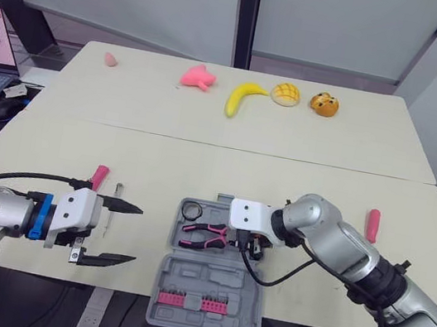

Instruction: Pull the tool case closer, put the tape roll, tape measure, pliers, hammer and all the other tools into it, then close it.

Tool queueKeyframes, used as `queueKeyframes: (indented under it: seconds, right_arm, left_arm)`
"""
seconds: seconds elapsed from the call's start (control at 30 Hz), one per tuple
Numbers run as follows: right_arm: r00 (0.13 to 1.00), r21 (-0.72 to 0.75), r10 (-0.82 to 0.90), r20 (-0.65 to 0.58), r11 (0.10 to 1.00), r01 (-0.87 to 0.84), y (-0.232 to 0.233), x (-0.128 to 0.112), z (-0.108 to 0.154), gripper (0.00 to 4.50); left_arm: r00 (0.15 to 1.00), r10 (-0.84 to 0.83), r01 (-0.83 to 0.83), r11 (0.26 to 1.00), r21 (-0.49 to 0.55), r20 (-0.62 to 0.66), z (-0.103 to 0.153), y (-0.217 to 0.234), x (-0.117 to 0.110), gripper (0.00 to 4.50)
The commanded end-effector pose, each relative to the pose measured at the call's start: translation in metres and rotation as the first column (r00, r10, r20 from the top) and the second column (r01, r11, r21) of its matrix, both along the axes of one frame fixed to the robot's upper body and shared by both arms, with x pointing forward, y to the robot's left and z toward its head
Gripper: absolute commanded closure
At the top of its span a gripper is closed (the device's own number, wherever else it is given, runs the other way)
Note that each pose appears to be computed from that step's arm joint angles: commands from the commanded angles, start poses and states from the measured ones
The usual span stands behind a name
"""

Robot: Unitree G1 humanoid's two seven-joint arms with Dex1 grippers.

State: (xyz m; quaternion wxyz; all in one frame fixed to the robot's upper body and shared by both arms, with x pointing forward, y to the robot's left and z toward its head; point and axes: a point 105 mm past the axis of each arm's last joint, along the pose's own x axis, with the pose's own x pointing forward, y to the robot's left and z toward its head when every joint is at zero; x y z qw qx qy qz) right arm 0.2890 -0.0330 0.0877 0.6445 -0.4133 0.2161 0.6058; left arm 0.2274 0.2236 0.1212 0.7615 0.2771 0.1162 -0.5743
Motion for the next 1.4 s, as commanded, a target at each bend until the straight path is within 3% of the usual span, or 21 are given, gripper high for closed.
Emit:
queueKeyframes:
  seconds: [0.03,0.7,0.77,0.9,1.1,1.4]
  right_arm:
    - [0.998,0.019,0.039,0.039,0.999,-0.040,0.009,-0.001,0.008,3.23]
    - [1.000,0.029,-0.001,-0.020,1.000,0.001,0.017,-0.004,-0.017,3.23]
    - [1.000,0.028,0.005,-0.015,1.000,-0.004,0.015,-0.003,-0.015,2.52]
    - [0.999,0.084,0.045,-0.019,0.996,-0.043,0.022,-0.005,0.003,1.73]
    - [0.993,0.220,0.121,-0.009,0.968,-0.116,0.041,-0.012,0.028,1.73]
    - [0.989,0.249,0.140,-0.037,0.960,-0.127,0.054,-0.015,0.003,3.60]
  left_arm:
    - [1.000,-0.019,0.019,1.000,0.005,0.018,0.003,-0.003,-0.001,0.00]
    - [0.999,-0.028,0.028,1.000,0.004,0.021,0.004,-0.010,0.004,0.00]
    - [0.999,-0.027,0.027,1.000,0.004,0.022,0.004,-0.010,0.005,0.00]
    - [0.999,-0.026,0.026,1.000,0.004,0.022,0.005,-0.011,0.005,0.00]
    - [1.000,-0.023,0.023,1.000,0.004,0.020,0.006,-0.009,0.005,0.00]
    - [1.000,-0.018,0.018,1.000,0.005,0.017,0.007,-0.009,0.005,0.00]
